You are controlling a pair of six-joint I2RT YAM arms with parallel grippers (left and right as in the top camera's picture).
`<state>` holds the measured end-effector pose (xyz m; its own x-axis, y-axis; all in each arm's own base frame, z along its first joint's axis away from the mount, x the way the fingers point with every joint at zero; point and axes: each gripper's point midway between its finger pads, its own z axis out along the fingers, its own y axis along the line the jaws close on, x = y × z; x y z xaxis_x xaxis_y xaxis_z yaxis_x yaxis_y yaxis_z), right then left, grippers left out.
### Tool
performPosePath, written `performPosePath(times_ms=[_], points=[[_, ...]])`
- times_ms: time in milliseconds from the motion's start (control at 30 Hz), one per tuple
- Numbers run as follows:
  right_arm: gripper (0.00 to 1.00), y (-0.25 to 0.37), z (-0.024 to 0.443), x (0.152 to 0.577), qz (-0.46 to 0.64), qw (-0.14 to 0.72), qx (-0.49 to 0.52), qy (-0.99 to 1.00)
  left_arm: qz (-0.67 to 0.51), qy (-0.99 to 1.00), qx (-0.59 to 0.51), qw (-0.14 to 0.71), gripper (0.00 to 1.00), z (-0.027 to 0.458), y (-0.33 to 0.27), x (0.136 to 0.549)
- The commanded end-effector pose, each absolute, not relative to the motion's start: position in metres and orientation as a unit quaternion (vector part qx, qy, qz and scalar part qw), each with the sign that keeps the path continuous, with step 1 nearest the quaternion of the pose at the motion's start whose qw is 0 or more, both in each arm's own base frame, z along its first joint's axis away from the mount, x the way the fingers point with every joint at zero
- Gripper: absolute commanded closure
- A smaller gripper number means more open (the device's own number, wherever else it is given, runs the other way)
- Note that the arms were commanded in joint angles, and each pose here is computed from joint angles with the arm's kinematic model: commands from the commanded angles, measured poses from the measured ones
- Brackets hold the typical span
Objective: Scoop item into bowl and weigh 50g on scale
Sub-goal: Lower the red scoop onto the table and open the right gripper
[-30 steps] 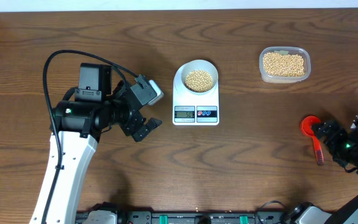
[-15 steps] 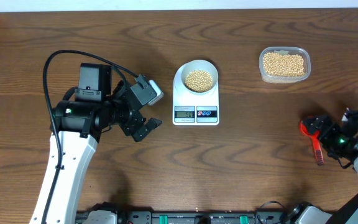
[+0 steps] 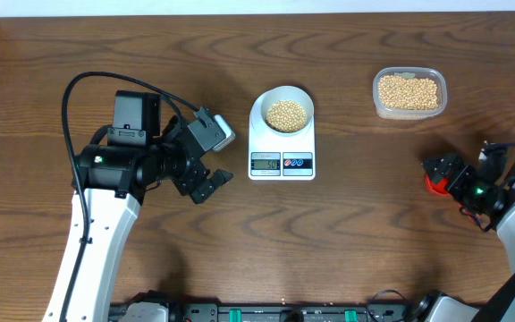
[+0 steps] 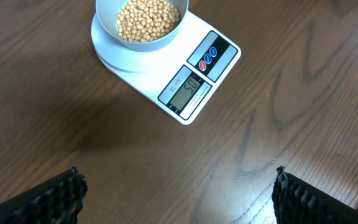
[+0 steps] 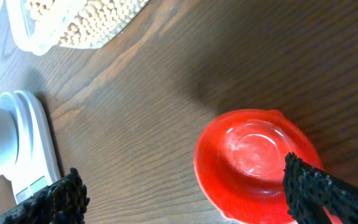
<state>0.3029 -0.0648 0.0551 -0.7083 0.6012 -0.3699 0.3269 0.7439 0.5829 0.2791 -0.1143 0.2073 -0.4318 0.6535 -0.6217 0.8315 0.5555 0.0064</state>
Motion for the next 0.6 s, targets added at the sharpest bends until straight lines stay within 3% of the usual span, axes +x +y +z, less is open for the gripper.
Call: performPosePath(times_ms=[0,267,567], points=[[0.01,-0.063,0.062,0.310,0.249,0.287,0.258,0.888,-0.147,0.831,0.443,0.303,0.02,0.216,-0.113,0.280],[0.01,-0.049,0.115,0.337,0.319,0.378,0.194,0.847,-0.147,0.831,0.443,0.303,0.02,0.216,-0.113,0.280],[0.01,-0.046,0.208,0.331,0.269,0.515,0.110,0.807,-0.147,0.831,0.443,0.303,0.02,0.216,-0.113,0.280]])
